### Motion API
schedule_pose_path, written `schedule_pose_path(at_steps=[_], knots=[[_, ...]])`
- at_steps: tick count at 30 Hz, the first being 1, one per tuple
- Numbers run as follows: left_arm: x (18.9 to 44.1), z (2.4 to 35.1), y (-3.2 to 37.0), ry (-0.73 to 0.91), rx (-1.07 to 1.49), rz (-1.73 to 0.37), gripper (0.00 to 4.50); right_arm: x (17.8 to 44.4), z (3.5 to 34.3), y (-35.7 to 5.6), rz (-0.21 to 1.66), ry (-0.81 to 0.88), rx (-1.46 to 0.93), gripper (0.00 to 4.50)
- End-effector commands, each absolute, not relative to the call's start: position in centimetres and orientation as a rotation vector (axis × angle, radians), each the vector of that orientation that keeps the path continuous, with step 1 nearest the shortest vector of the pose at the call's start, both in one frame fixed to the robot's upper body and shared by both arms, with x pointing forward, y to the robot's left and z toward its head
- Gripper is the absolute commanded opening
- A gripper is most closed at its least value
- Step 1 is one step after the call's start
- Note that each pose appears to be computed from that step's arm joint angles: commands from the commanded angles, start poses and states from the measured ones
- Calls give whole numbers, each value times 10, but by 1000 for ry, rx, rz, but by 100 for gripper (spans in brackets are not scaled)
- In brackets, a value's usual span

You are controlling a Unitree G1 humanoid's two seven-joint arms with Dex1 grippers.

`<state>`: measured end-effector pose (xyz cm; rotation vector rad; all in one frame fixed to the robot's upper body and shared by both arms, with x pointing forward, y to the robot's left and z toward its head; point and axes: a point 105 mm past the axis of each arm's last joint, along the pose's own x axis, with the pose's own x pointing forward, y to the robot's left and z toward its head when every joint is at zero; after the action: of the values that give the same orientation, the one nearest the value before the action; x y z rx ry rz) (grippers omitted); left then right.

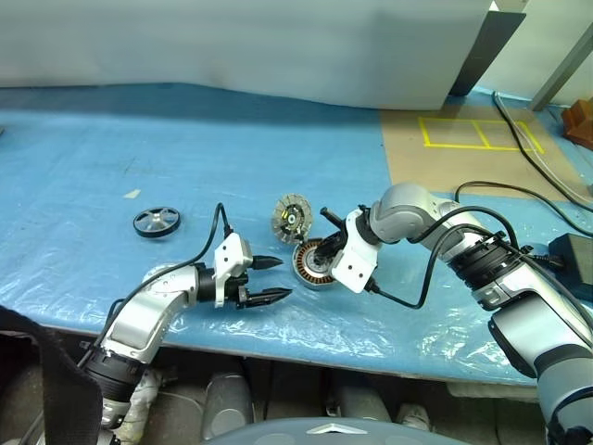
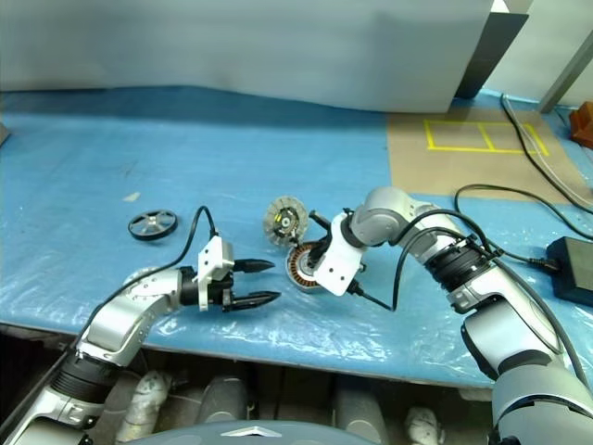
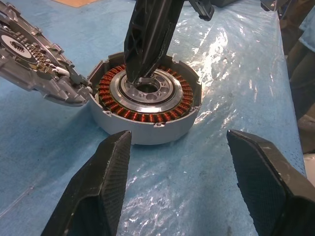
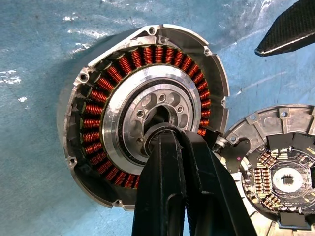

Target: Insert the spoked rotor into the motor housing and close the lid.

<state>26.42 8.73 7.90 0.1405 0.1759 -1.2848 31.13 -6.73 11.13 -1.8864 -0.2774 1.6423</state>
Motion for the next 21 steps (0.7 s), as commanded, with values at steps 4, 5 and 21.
schedule_pose_path(at_steps=[4, 5, 21], knots=[[261, 87, 84, 135, 154, -1299, 328, 310, 119, -58, 1634, -341, -1906, 3], [261, 87, 84, 135, 155, -1298, 328, 310, 120, -57, 1634, -342, -1907, 3], [263, 87, 85, 134, 154, -1295, 328, 305, 117, -57, 1662, -338, -1902, 3]])
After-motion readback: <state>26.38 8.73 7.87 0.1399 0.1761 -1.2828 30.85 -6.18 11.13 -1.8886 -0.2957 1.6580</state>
